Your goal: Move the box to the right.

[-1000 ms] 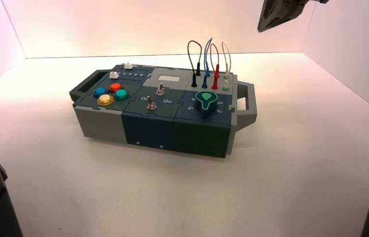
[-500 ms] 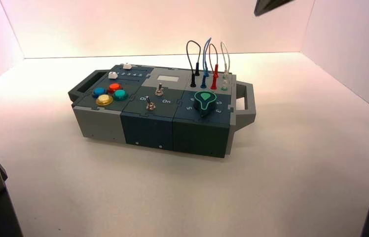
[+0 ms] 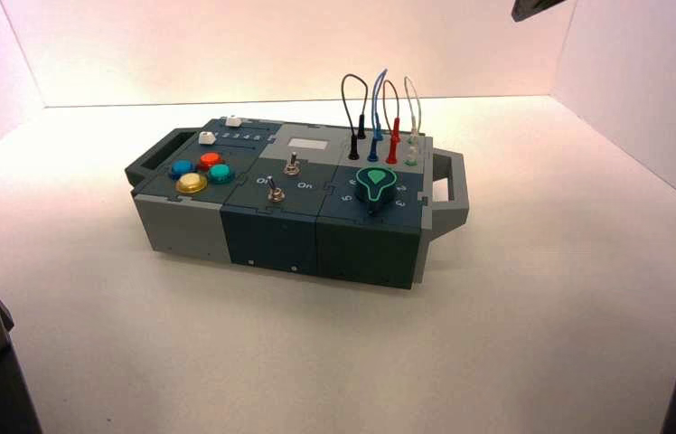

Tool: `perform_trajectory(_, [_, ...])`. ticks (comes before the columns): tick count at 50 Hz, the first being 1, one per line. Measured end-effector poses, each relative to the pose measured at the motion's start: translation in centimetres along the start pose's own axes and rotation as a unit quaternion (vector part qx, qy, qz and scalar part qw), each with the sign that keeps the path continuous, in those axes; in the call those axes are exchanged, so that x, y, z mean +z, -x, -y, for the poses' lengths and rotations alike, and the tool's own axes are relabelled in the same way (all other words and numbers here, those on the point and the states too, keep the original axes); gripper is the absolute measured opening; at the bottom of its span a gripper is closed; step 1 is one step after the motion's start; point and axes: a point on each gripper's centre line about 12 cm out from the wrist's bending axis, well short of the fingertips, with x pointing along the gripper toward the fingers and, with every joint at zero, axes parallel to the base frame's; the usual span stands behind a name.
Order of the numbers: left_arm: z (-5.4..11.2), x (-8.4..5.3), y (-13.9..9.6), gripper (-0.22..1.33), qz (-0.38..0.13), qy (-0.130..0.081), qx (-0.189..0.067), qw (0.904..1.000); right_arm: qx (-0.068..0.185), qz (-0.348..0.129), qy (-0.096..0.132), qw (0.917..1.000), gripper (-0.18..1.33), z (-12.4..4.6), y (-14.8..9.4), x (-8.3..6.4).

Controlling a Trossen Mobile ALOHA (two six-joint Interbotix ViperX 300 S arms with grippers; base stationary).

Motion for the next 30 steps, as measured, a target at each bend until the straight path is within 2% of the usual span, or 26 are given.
perform_trajectory(8, [0.0, -0.1, 0.2, -0.16, 0.002, 0.000, 0.001, 1.0000, -0.013, 0.025, 0.004, 0.9996, -0.14, 0.0, 0.6, -0.6])
perform_trajectory(17, [0.0, -0.1, 0.2, -0.16, 0.002, 0.000, 0.001, 1.0000, -0.022, 0.032, 0.002, 0.9992, -0.14, 0.0, 0.5, -2.1])
perform_trajectory(30, [0.0, -0.1, 0.2, -0.16, 0.004, -0.001, 0.000, 1.0000, -0.029, 0.042, -0.001, 0.9987, -0.14, 0.2, 0.3, -2.4])
